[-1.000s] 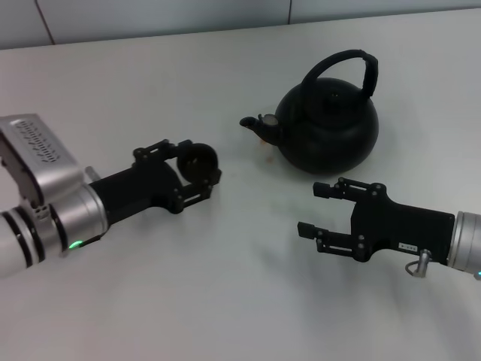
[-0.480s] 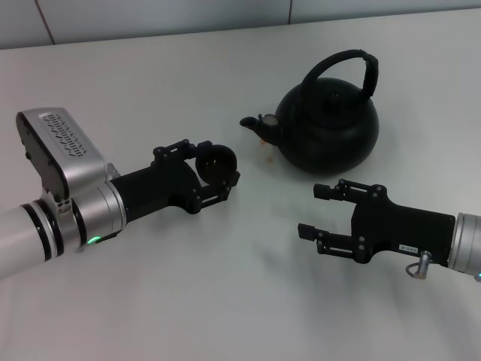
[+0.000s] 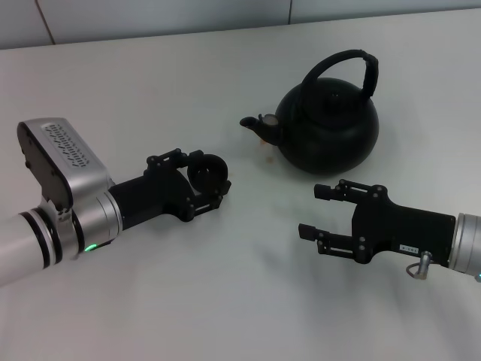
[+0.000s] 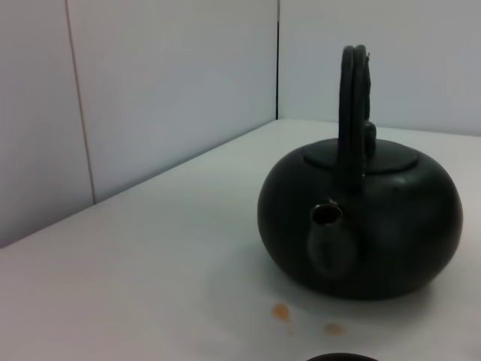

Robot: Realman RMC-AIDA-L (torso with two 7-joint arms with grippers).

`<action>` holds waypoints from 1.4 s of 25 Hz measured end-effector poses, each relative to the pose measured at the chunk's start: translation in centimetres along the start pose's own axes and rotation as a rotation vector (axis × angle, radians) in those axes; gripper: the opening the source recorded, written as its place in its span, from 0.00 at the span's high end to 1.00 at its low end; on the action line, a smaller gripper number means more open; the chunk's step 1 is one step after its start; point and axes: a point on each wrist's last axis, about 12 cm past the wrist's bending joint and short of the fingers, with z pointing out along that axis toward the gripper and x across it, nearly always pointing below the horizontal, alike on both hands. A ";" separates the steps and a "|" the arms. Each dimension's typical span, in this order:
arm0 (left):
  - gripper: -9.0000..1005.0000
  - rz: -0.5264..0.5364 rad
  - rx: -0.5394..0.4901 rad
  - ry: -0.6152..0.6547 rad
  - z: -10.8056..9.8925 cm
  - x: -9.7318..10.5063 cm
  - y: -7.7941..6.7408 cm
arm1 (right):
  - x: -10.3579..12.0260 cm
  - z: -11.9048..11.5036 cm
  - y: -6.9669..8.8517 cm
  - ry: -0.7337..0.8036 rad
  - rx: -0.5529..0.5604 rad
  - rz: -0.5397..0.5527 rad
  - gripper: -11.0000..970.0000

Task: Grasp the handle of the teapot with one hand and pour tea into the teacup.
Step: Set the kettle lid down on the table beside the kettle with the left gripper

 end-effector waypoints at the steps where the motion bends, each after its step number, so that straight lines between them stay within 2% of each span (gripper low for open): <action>1: 0.31 0.000 0.000 0.000 0.0 0.0 0.0 | 0.0 0.0 0.0 0.000 0.000 0.000 0.26; 25: 0.31 -0.020 -0.036 0.013 0.1 0.5 -0.2 | 0.0 -0.1 0.0 0.001 0.001 0.001 0.26; 35: 0.14 -0.020 -0.034 0.020 0.2 0.6 -0.3 | 0.0 -0.1 0.0 0.001 0.001 0.001 0.26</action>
